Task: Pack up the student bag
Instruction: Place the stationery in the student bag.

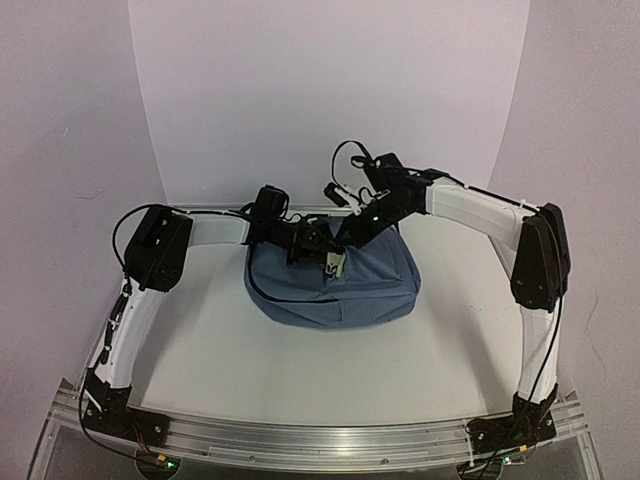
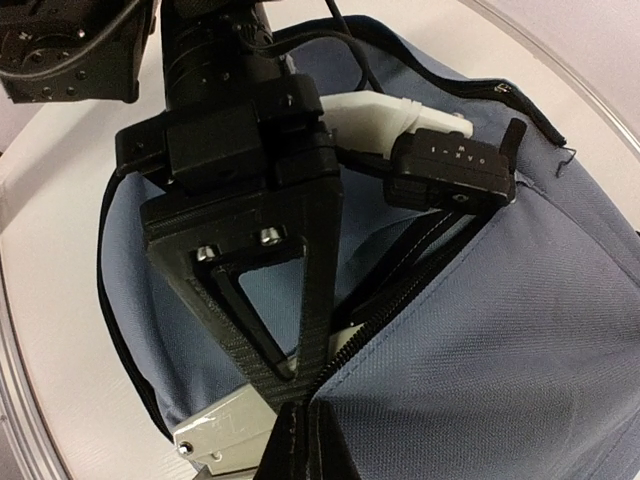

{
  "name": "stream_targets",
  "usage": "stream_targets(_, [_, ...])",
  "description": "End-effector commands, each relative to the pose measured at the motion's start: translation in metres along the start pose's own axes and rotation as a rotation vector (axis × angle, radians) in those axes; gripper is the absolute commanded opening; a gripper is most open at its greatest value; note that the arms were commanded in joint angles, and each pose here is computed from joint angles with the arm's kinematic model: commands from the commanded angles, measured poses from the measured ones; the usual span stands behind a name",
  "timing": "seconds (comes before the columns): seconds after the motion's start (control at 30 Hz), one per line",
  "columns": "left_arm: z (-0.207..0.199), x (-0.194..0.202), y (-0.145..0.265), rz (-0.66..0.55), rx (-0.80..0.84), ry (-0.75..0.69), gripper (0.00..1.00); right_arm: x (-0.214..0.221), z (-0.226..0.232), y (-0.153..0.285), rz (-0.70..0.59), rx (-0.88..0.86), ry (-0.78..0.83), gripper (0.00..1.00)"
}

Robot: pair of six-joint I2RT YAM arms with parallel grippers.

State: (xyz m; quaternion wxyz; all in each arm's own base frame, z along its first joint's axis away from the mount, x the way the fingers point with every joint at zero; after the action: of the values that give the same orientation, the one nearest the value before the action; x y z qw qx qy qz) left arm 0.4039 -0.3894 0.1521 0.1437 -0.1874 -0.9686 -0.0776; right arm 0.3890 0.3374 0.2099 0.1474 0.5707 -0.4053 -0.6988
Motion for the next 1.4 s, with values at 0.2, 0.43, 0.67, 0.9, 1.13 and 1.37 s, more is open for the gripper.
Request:
stream_targets(0.2, [-0.055,-0.035,0.030,-0.330,0.033,-0.274,0.00,-0.036,0.047,0.030,-0.110,-0.158,0.007,0.00])
stream_targets(0.43, [-0.047,-0.040,0.029,-0.356,0.038,-0.252,0.00,-0.043,0.052,0.033,-0.123,-0.205,-0.005,0.00])
stream_targets(0.67, [-0.046,-0.042,0.013,-0.391,-0.002,-0.256,0.05,-0.057,0.044,0.024,-0.146,-0.206,-0.031,0.00])
stream_targets(0.9, [-0.043,-0.018,0.019,-0.402,-0.123,-0.248,0.36,-0.045,0.032,0.026,-0.121,-0.160,-0.027,0.00])
stream_targets(1.13, [-0.034,-0.013,0.032,-0.487,-0.228,-0.180,0.57,-0.035,0.029,0.021,-0.093,-0.145,-0.037,0.00])
stream_targets(1.37, [-0.030,-0.006,0.036,-0.506,-0.273,-0.164,0.52,-0.033,0.028,0.021,-0.089,-0.145,-0.042,0.00])
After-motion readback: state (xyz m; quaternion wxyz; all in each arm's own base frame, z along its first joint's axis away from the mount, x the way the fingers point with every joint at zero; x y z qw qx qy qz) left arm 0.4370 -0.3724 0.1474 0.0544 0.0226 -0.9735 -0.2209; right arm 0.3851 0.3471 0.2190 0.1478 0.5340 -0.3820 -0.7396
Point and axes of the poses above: each gripper's point midway between its finger pads, its own y axis back along the fingers, its own z axis along the line the jaws close on, x = y × z, the point moved 5 cm from there along y, back along the fingers, and after that the axes turned 13 degrees about y, right-handed, at the moved point
